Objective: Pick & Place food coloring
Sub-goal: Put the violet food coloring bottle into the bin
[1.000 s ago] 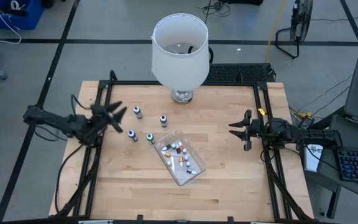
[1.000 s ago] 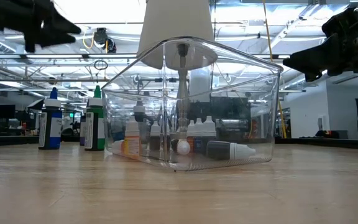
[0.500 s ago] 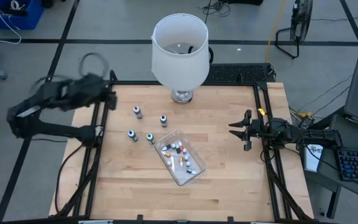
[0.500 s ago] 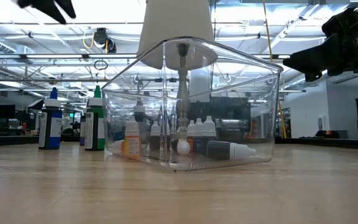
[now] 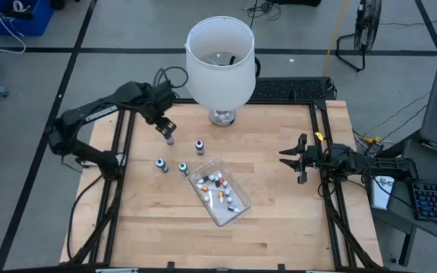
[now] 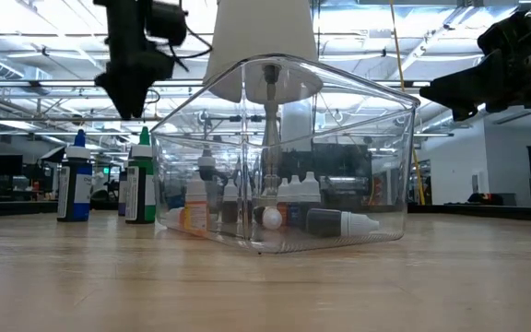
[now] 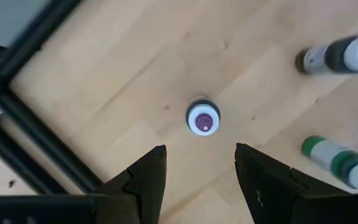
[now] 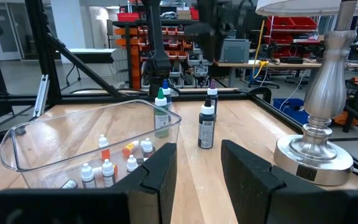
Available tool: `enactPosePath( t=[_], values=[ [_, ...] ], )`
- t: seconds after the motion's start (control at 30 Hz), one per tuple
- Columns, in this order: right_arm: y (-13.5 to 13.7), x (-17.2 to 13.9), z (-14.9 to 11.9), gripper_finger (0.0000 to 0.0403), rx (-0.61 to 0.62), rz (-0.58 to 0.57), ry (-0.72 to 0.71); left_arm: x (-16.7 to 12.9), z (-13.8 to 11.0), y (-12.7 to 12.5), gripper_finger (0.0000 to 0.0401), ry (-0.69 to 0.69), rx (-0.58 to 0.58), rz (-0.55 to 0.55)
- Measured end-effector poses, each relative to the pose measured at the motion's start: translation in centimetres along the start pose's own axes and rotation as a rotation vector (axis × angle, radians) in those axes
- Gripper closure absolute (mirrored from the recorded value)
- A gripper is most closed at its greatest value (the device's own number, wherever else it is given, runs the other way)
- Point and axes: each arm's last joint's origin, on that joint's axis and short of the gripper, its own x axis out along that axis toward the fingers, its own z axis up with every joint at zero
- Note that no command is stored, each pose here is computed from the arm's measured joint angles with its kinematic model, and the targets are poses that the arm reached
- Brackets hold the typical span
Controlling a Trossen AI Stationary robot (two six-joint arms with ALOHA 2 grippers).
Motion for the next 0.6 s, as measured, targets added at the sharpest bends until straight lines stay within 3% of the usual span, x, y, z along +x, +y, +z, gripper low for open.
enactPosePath(
  t=[0.27,0.6],
  values=[
    [0.0,0.0,0.0,0.0289,0.000,0.000,0.000,3.7,0.0,0.2,0.0210,0.065,0.054,0.015],
    [0.0,0.0,0.0,0.0289,0.000,0.000,0.000,4.3,-0.1,-1.3,0.0202,0.028,0.149,-0.044]
  ],
)
